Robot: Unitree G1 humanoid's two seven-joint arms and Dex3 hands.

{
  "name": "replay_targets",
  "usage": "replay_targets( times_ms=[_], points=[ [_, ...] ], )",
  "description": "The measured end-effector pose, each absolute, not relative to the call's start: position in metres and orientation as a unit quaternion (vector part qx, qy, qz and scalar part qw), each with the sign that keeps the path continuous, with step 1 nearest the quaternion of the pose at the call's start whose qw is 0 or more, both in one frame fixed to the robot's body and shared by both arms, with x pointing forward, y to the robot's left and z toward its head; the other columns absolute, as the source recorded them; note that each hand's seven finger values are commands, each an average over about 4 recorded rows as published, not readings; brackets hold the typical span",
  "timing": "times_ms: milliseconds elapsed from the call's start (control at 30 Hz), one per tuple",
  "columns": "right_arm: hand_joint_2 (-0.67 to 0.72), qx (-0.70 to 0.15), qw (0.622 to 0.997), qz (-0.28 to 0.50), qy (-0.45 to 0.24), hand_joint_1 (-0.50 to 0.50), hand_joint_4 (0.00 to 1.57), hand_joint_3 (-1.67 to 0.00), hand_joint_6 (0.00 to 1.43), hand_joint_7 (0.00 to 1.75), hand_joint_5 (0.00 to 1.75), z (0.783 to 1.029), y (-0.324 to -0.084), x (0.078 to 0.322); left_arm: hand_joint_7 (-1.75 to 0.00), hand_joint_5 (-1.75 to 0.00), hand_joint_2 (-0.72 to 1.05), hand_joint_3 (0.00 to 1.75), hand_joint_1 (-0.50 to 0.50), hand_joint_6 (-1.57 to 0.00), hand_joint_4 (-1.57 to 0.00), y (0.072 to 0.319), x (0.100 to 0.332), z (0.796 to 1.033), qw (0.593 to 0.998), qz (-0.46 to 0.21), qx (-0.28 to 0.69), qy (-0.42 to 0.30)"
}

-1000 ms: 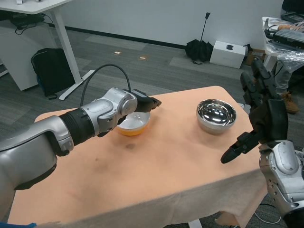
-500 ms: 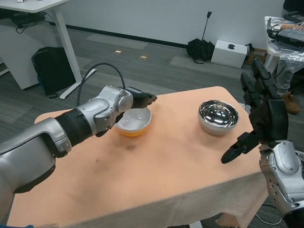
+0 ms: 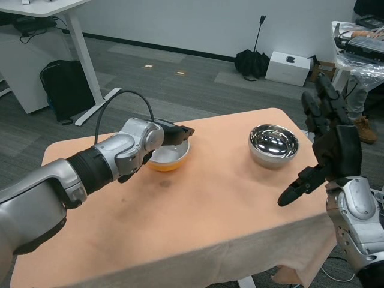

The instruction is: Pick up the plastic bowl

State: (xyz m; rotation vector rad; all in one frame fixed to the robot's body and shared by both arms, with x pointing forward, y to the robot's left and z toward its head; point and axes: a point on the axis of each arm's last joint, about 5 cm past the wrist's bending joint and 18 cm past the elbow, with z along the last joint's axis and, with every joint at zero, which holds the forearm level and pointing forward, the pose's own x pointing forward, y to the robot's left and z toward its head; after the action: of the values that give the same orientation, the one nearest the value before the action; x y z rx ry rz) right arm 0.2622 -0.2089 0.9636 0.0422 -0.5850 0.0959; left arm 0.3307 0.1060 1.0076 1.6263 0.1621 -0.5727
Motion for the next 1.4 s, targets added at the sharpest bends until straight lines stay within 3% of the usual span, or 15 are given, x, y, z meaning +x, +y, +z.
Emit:
replay_targets(
  times_ms=[167, 467, 567, 800, 867, 967, 1100, 1167, 1267, 1400],
  points=[
    [0.72, 0.021, 0.956, 0.048, -0.288, -0.38, 0.0, 0.0, 0.0, 0.0, 0.0, 0.9636, -0.2085, 0.2624, 0.0, 0.0, -0.68, 0.09, -0.5, 0.0, 0.0, 0.107, 0.3313, 1.0047, 0.652, -0.256, 0.709, 0.079],
    [0.72, 0.021, 0.956, 0.049, -0.287, -0.38, 0.0, 0.0, 0.0, 0.0, 0.0, 0.9634, -0.2081, 0.2625, 0.0, 0.0, 0.03, 0.0, -0.5, 0.0, 0.0, 0.1074, 0.3312, 1.0021, 0.672, -0.268, 0.684, 0.091],
    [0.72, 0.022, 0.957, 0.05, -0.287, -0.38, 0.0, 0.0, 0.0, 0.0, 0.0, 0.9632, -0.2079, 0.2625, 0.0, 0.0, 0.16, 0.0, -0.5, 0.0, 0.0, 0.1083, 0.3316, 1.0026, 0.682, -0.268, 0.673, 0.097],
    [0.72, 0.025, 0.957, 0.052, -0.285, -0.38, 0.0, 0.0, 0.0, 0.0, 0.0, 0.9627, -0.207, 0.2625, -0.07, -0.03, 0.03, 0.0, -0.5, 0.0, 0.0, 0.1124, 0.3318, 1.0023, 0.705, -0.267, 0.648, 0.106],
    [0.72, 0.026, 0.957, 0.052, -0.285, -0.38, 0.0, 0.0, 0.0, 0.0, 0.0, 0.9628, -0.207, 0.2626, -0.07, -0.23, -0.02, 0.0, -0.5, 0.0, 0.0, 0.114, 0.3313, 1.0019, 0.712, -0.264, 0.641, 0.109],
    [0.72, 0.027, 0.957, 0.052, -0.285, -0.38, 0.0, 0.0, 0.0, 0.0, 0.0, 0.9628, -0.207, 0.2626, -0.12, -0.69, -0.02, 0.0, -0.5, 0.0, 0.0, 0.1149, 0.3308, 1.0022, 0.718, -0.261, 0.636, 0.111],
    [0.72, 0.028, 0.957, 0.051, -0.284, -0.38, 0.0, 0.0, 0.0, 0.0, 0.0, 0.9627, -0.2069, 0.2626, -0.33, -1.31, 0.12, 0.0, -0.5, 0.0, -0.02, 0.1145, 0.3305, 1.0034, 0.719, -0.259, 0.636, 0.108],
    [0.72, 0.029, 0.957, 0.051, -0.284, -0.38, 0.0, 0.0, 0.0, 0.0, 0.0, 0.9627, -0.2069, 0.2626, -0.44, -1.51, 0.18, 0.02, -0.5, 0.0, -0.07, 0.1139, 0.33, 1.0041, 0.719, -0.257, 0.636, 0.107],
    [0.72, 0.029, 0.957, 0.051, -0.284, -0.38, 0.0, 0.0, 0.0, 0.0, 0.0, 0.9627, -0.2069, 0.2626, -0.49, -1.64, 0.29, 0.09, -0.5, 0.0, -0.11, 0.1132, 0.3295, 1.0047, 0.719, -0.256, 0.637, 0.105],
    [0.72, 0.029, 0.957, 0.051, -0.284, -0.4, 0.0, 0.0, 0.0, 0.0, 0.0, 0.9627, -0.2069, 0.2626, -0.54, -1.64, 0.52, 0.09, -0.5, 0.0, -0.16, 0.1114, 0.328, 1.0054, 0.716, -0.256, 0.642, 0.099]
  ],
)
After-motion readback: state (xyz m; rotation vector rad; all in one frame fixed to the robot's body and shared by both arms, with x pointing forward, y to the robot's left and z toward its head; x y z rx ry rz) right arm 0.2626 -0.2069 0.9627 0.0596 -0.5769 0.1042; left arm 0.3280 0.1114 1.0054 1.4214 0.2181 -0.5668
